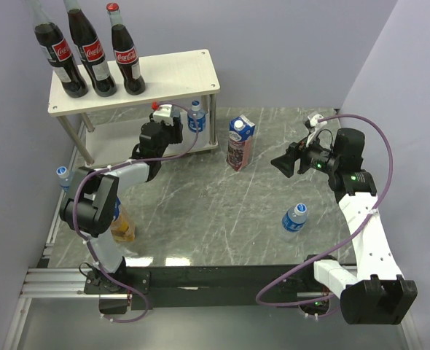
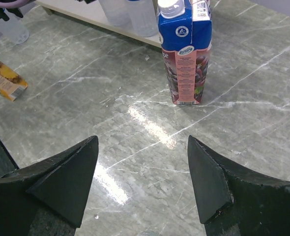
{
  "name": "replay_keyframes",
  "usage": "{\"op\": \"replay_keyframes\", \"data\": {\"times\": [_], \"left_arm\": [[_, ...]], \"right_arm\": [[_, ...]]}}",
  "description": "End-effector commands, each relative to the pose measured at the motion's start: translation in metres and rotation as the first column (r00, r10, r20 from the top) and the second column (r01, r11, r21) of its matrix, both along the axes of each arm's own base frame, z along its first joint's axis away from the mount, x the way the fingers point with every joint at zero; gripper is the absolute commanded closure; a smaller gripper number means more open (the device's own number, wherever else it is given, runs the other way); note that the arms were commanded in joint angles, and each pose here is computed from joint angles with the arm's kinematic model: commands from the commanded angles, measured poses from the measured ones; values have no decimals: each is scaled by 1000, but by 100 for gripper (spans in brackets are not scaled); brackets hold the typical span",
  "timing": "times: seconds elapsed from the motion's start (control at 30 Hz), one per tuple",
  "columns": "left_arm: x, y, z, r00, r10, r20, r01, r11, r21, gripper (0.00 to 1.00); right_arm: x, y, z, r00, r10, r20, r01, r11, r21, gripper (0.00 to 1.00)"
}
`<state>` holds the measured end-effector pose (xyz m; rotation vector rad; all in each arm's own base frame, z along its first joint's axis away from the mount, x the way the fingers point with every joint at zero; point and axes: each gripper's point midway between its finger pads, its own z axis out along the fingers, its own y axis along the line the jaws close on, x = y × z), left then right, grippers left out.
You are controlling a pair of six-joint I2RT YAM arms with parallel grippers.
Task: Place and organize the beverage onto the shelf
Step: Place the drink on the shelf.
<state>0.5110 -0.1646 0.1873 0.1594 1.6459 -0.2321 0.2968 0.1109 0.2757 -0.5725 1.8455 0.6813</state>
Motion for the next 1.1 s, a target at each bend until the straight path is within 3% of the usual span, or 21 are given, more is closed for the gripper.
{"op": "replay_keyframes", "data": {"times": [0.0,0.03,0.13,0.43,0.5,0.53,1.07], "left_arm": [[8,4,91,966,38,257,-16,996,-88,44],[8,4,91,965,38,259,-16,996,-87,35],[7,4,89,968,37,249,-16,996,-84,24],[1,4,91,969,30,245,-8,996,-89,17],[-1,4,91,970,23,244,-2,996,-88,9],[-3,4,91,970,22,243,-1,996,-87,1],[-31,8,96,974,-2,229,26,994,-101,1]], "right_arm": [[1,-1,8,999,12,43,-11,1000,-5,21],[1,0,7,999,13,42,-12,1000,-4,21],[1,-1,8,999,12,45,-11,1000,-5,21],[1,-1,8,999,10,43,-10,1000,-3,21],[0,-1,9,999,10,45,-10,1000,-3,21],[1,-2,9,999,10,48,-9,1000,-3,21],[0,-3,8,999,9,43,-9,1000,-8,21]]}}
